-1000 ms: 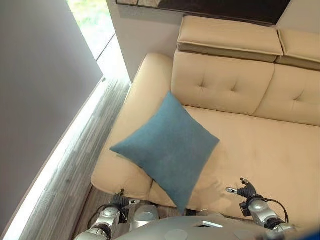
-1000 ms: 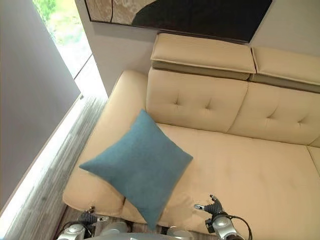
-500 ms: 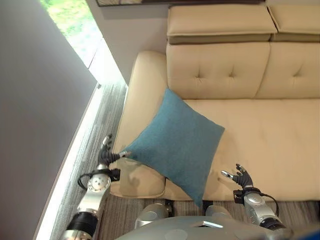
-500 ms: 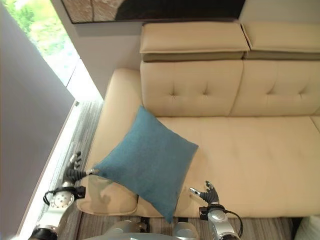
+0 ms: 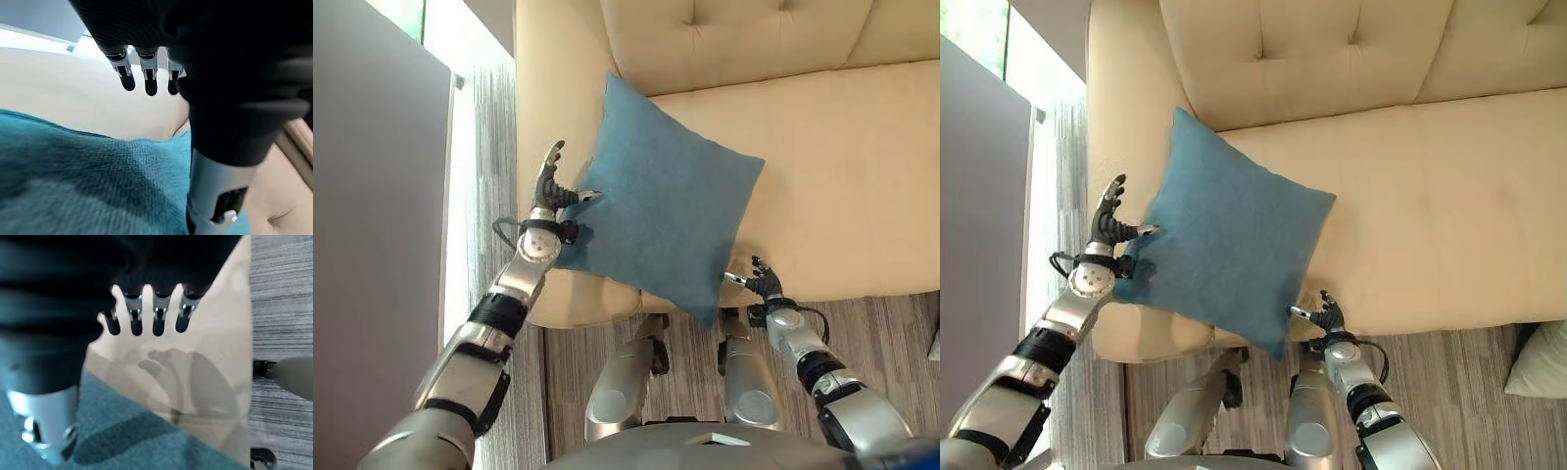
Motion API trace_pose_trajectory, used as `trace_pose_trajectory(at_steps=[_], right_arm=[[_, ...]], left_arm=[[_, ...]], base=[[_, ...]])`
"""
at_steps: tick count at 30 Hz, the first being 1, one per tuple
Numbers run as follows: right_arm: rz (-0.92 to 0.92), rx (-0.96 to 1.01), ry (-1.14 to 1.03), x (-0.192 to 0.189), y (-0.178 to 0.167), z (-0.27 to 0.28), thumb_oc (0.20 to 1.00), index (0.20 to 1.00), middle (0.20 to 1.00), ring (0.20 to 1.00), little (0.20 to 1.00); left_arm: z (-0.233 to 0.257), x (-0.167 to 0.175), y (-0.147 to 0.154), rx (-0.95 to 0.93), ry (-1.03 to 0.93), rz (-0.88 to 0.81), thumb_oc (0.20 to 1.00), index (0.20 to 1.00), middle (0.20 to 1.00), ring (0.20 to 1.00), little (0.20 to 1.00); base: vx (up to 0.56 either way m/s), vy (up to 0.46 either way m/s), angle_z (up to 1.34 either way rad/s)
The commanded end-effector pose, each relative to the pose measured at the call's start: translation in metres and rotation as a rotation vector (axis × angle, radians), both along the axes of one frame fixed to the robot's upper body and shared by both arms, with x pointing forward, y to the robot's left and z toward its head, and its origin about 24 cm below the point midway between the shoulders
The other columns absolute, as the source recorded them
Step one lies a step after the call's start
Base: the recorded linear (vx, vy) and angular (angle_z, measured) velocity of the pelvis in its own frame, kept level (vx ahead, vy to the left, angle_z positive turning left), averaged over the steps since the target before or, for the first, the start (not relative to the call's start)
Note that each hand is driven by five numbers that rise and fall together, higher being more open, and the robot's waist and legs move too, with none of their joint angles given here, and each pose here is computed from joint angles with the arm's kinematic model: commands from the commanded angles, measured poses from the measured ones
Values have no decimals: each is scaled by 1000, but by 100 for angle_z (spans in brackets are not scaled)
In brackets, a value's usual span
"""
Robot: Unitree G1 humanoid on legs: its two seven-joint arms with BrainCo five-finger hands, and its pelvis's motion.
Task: Pick up all the scattered cushions and arrange them neatly on the sofa.
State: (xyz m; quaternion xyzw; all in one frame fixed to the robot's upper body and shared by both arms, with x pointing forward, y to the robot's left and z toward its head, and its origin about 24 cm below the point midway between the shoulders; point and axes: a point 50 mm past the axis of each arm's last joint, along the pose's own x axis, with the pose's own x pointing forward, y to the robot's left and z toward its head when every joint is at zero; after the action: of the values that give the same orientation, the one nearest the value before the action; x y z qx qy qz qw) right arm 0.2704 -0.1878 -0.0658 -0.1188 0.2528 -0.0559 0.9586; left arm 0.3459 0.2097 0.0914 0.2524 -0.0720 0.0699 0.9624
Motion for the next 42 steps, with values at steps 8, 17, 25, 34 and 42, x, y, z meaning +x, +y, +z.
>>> trace_pose_trajectory(at_steps=[8, 17, 25, 34, 42], right_arm=[[7, 96, -10, -1, 26, -3, 1000, 1000, 1000, 1000, 1000], [78, 200, -51, 8, 67, 7, 1000, 1000, 1000, 1000, 1000], [154, 422, -179, 23, 124, 41, 200, 200, 200, 200, 200], [201, 607, -492, 39, 134, 112, 200, 200, 200, 200, 200], [183, 459, -729, 11, 73, 138, 200, 200, 200, 200, 200]], left_arm=[[-12, 3, -12, 53, 72, -65, 1000, 1000, 1000, 1000, 1000], [-35, -8, -53, -173, 125, -152, 1000, 1000, 1000, 1000, 1000], [-1, 0, -82, -387, -13, -217, 200, 200, 200, 200, 200], [31, -10, -84, -535, -180, -222, 200, 200, 200, 200, 200], [20, -54, -68, -529, -215, -255, 200, 200, 200, 200, 200]], base=[[0, 7, 1], [-4, 8, 2], [-11, -11, 6], [-3, -2, 0], [46, 35, -5]])
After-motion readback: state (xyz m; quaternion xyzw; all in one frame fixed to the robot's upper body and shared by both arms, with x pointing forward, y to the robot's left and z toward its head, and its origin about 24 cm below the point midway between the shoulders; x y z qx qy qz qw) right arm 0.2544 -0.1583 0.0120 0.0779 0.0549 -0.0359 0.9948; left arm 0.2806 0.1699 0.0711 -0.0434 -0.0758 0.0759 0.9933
